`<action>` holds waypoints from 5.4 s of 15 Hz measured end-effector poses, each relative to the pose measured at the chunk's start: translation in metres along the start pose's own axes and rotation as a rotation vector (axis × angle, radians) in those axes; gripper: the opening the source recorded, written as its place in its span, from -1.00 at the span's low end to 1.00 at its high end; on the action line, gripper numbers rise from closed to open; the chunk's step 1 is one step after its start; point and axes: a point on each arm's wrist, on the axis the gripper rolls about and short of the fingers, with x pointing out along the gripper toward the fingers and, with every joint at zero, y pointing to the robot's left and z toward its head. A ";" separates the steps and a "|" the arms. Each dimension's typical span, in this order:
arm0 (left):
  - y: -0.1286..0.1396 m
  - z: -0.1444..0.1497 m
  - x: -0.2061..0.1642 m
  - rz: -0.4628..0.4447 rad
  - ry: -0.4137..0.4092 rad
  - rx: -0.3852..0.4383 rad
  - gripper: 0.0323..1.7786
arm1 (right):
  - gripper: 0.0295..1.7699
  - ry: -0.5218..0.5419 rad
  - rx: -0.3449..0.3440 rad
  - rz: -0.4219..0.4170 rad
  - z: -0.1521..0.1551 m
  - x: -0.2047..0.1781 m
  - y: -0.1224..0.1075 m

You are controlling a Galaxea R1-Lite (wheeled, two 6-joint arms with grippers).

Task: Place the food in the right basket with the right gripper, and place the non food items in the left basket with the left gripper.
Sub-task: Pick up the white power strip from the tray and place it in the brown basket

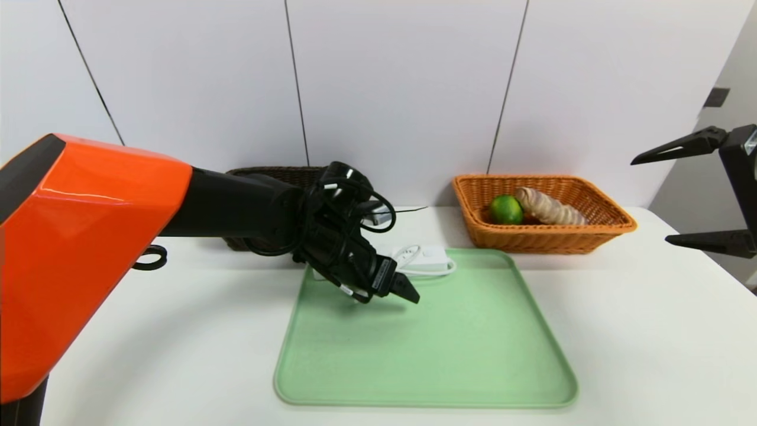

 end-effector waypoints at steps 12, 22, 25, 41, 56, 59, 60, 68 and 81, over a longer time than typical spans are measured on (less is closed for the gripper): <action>0.002 -0.001 0.008 -0.002 0.005 -0.007 0.90 | 0.93 -0.012 -0.009 0.015 0.002 -0.001 0.003; 0.005 -0.005 0.017 -0.007 0.030 -0.033 -0.89 | 0.93 -0.007 -0.014 0.032 -0.002 -0.008 0.004; 0.006 -0.004 0.018 -0.011 0.008 -0.049 -0.89 | 0.93 -0.006 -0.015 0.035 -0.002 -0.009 0.004; -0.093 -0.002 -0.119 -0.144 -0.120 0.088 -0.89 | 0.93 0.018 -0.010 0.036 -0.007 -0.010 -0.001; 0.008 0.011 -0.255 0.506 -0.310 0.768 -0.89 | 0.93 0.024 0.009 0.016 -0.014 -0.012 -0.010; 0.036 0.018 -0.244 0.528 -0.264 0.764 -0.89 | 0.93 0.022 0.006 0.013 -0.014 -0.012 -0.010; 0.044 0.021 -0.239 0.527 -0.256 0.756 -0.89 | 0.93 0.021 0.007 0.012 -0.014 -0.012 -0.011; 0.100 0.034 -0.204 0.517 -0.170 0.642 -0.89 | 0.93 0.005 0.018 -0.002 -0.007 -0.009 -0.013; 0.137 0.038 -0.175 0.543 -0.115 0.601 -0.89 | 0.93 0.002 0.014 0.000 -0.008 -0.011 -0.013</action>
